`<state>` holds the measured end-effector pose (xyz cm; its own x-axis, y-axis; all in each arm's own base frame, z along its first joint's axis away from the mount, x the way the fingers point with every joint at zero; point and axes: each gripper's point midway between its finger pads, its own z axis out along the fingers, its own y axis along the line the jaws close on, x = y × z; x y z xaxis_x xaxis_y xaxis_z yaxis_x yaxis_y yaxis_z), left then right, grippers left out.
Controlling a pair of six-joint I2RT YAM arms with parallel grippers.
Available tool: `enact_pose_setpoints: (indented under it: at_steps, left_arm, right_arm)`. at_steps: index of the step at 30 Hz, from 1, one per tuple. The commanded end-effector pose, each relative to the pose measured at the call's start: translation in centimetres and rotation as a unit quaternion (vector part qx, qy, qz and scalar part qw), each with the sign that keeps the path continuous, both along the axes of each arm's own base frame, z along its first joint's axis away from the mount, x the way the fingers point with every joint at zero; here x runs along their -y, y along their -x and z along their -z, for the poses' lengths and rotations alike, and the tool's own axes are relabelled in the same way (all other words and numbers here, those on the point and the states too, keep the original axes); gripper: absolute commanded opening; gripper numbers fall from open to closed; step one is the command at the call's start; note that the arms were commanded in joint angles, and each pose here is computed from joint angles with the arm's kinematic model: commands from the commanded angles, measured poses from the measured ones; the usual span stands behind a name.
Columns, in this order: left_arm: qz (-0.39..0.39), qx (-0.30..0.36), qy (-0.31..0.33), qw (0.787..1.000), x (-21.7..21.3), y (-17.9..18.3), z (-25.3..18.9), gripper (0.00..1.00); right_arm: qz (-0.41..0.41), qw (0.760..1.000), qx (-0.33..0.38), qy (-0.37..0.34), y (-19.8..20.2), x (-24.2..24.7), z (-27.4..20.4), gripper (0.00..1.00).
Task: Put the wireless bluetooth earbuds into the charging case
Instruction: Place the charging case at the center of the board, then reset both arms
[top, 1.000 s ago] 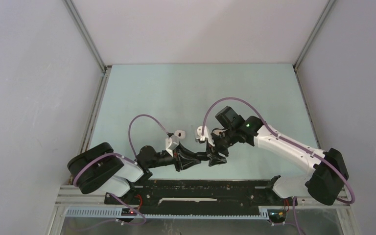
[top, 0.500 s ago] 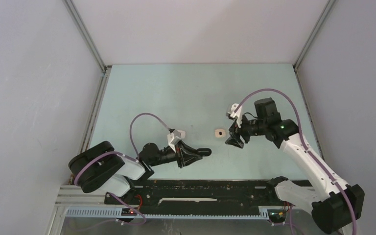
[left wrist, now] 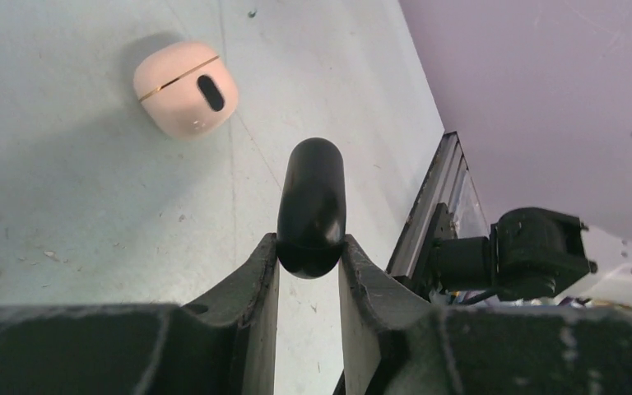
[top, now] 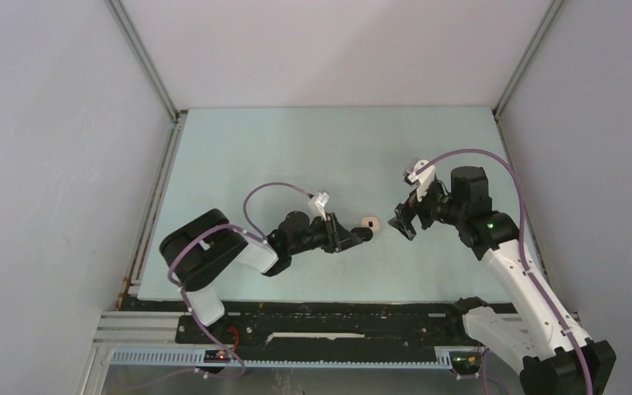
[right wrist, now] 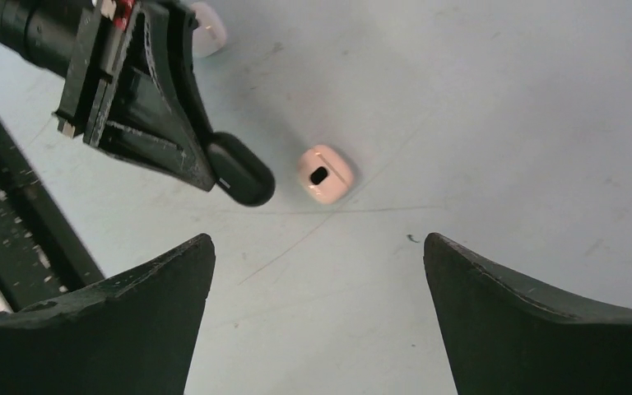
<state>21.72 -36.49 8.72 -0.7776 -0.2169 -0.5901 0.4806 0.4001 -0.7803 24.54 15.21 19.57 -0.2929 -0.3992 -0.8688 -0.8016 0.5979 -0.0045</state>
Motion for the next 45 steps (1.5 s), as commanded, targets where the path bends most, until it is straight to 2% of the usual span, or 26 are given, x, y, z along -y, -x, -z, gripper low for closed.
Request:
enact_pose_setpoints:
  at_steps: [1, 3, 9, 14, 18, 19, 20, 21, 25, 30, 34, 36, 39, 41, 45]
  left_arm:
    - [-0.014, -0.101, 0.009, 0.995, 1.2, -0.3, 1.3, 0.1]
    - [-0.02, -0.121, -0.008, 0.992, 1.3, -0.5, 2.2, 0.13]
    - [-0.042, -0.152, -0.11, 0.981, 0.1, -0.9, 4.5, 0.22]
    - [-0.066, -0.144, -0.226, 0.961, -2.8, -1.9, 5.8, 0.3]
    - [-0.069, -0.146, -0.262, 0.951, -4.0, -2.4, 5.7, 0.38]
    - [-0.066, -0.147, -0.271, 0.949, -4.2, -2.3, 5.6, 0.41]
    - [-0.063, -0.148, -0.28, 0.947, -4.5, -2.2, 5.5, 0.51]
    - [-0.059, -0.145, -0.288, 0.945, -4.7, -2.2, 5.4, 0.56]
    - [-0.065, -0.123, -0.316, 0.938, -6.2, -2.3, 4.3, 0.63]
    - [-0.109, -0.042, -0.37, 0.922, -9.4, -4.4, 0.2, 0.69]
    - [-0.165, 0.026, -0.41, 0.897, -13.4, -6.4, -3.6, 0.71]
    - [-0.208, 0.045, -0.402, 0.891, -15.2, -7.4, -5.7, 0.72]
    - [-0.254, 0.077, -0.363, 0.893, -16.8, -8.2, -9.0, 0.75]
    - [-0.283, 0.099, -0.343, 0.89, -18.2, -8.4, -11.8, 0.99]
    - [-0.347, 0.151, -0.356, 0.854, -22.3, -8.5, -16.7, 1.0]
  right_arm:
    - [0.062, 0.997, 0.049, 0.011, -2.1, 1.6, -1.5, 1.0]
    - [0.059, 0.997, 0.052, 0.011, -1.9, 1.6, -1.5, 1.0]
    - [0.042, 0.998, 0.054, 0.013, -1.4, 1.4, -1.5, 1.0]
    - [0.03, 0.998, 0.05, 0.014, -1.0, 1.1, -1.3, 1.0]
    - [0.028, 0.998, 0.05, 0.016, -0.9, 1.0, -1.2, 1.0]
    - [0.027, 0.998, 0.051, 0.016, -0.9, 1.0, -1.2, 1.0]
    - [0.027, 0.998, 0.052, 0.016, -0.9, 1.0, -1.3, 1.0]
    - [0.028, 0.998, 0.052, 0.016, -0.9, 1.0, -1.3, 1.0]
    - [0.04, 0.998, 0.055, 0.017, -1.1, 1.3, -1.5, 1.0]
    - [0.09, 0.994, 0.056, 0.005, -2.1, 2.2, -2.1, 1.0]
    - [0.158, 0.985, 0.068, 0.0, -3.8, 3.6, -2.9, 1.0]
    - [0.184, 0.98, 0.071, -0.001, -4.4, 4.1, -3.0, 1.0]
    - [0.209, 0.975, 0.072, -0.006, -5.0, 4.6, -3.2, 1.0]
    - [0.22, 0.973, 0.071, -0.01, -5.2, 4.8, -3.3, 1.0]
    - [0.243, 0.967, 0.072, -0.01, -5.9, 5.3, -3.0, 1.0]
